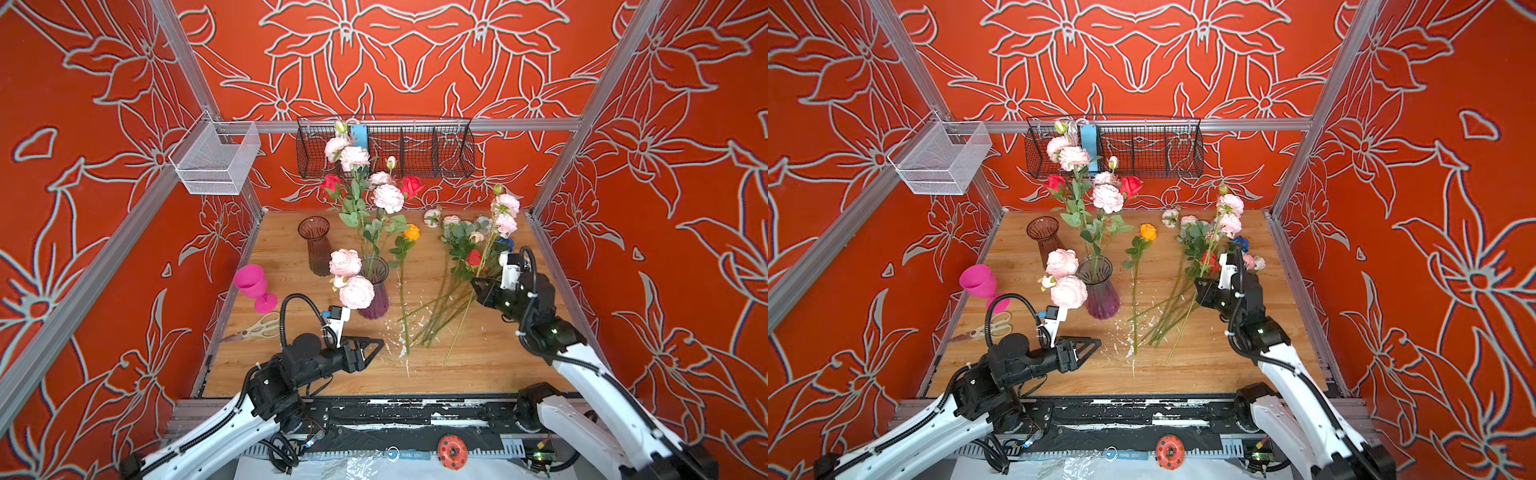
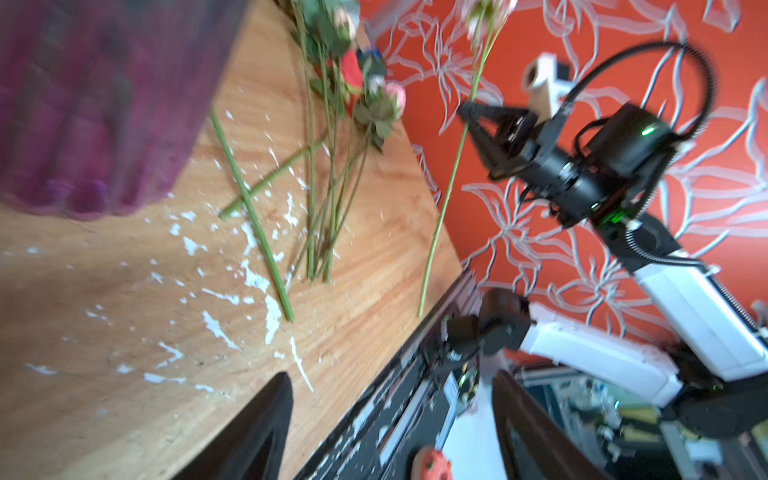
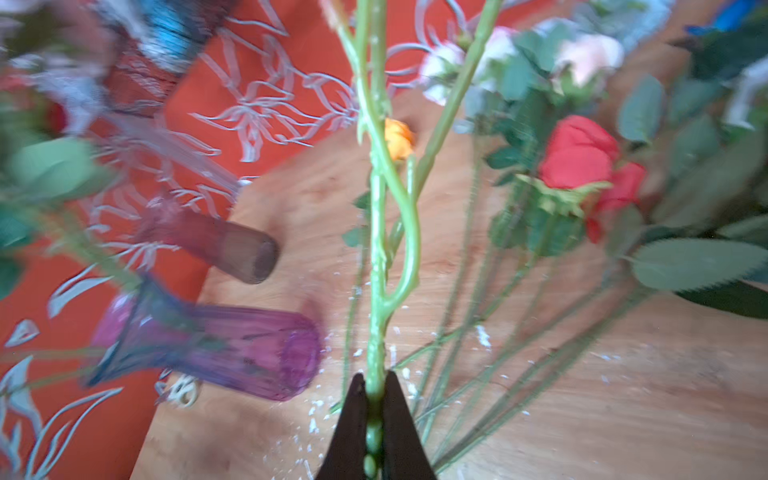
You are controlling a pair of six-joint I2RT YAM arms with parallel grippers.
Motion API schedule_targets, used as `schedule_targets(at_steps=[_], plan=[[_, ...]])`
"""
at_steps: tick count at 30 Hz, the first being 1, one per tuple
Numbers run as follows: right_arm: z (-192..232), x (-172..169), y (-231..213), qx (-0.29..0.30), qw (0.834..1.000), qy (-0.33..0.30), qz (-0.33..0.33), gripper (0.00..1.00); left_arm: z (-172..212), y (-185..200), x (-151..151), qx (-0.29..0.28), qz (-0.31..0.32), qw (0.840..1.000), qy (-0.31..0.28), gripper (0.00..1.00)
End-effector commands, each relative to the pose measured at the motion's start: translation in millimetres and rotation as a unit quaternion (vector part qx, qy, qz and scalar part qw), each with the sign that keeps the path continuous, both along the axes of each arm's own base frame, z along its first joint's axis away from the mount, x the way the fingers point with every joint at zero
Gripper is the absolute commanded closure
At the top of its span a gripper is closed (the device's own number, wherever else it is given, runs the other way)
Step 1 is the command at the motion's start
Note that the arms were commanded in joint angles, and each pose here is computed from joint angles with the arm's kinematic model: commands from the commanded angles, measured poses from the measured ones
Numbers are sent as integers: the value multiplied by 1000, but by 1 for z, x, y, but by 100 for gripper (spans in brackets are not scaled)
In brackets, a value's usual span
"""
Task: Arrange the flowers into the vase
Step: 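Lift the pink rose stem high with the right gripper toward the purple vase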
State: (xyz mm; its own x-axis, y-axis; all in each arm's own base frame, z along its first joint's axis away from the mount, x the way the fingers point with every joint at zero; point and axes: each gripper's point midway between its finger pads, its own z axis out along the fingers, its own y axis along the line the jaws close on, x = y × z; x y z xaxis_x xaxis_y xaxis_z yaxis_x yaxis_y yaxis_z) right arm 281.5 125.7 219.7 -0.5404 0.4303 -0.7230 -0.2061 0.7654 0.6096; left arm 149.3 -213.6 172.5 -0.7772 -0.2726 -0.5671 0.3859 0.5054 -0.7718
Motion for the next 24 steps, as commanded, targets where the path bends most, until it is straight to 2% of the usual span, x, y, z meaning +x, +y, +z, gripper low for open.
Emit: schedule_targets(at_steps=[1,4,12,15,18,20,24], plan=[[63,-16,7,26,988,-151,5,99,22,-3,11,13,28,997,-67,23],[105,-33,4,44,971,-237,-8,99,19,3,20,19,68,995,-72,23],[178,-32,26,42,944,-326,31,99,10,43,38,10,193,981,-34,22],[208,-29,38,44,931,-361,39,99,-7,77,43,13,281,960,9,22],[239,-23,60,43,920,-385,61,99,-26,112,41,19,365,929,63,22],[257,-19,80,39,910,-406,74,99,-29,120,39,29,380,922,69,22],[280,-10,123,16,895,-434,103,100,-26,119,39,61,374,923,66,23]])
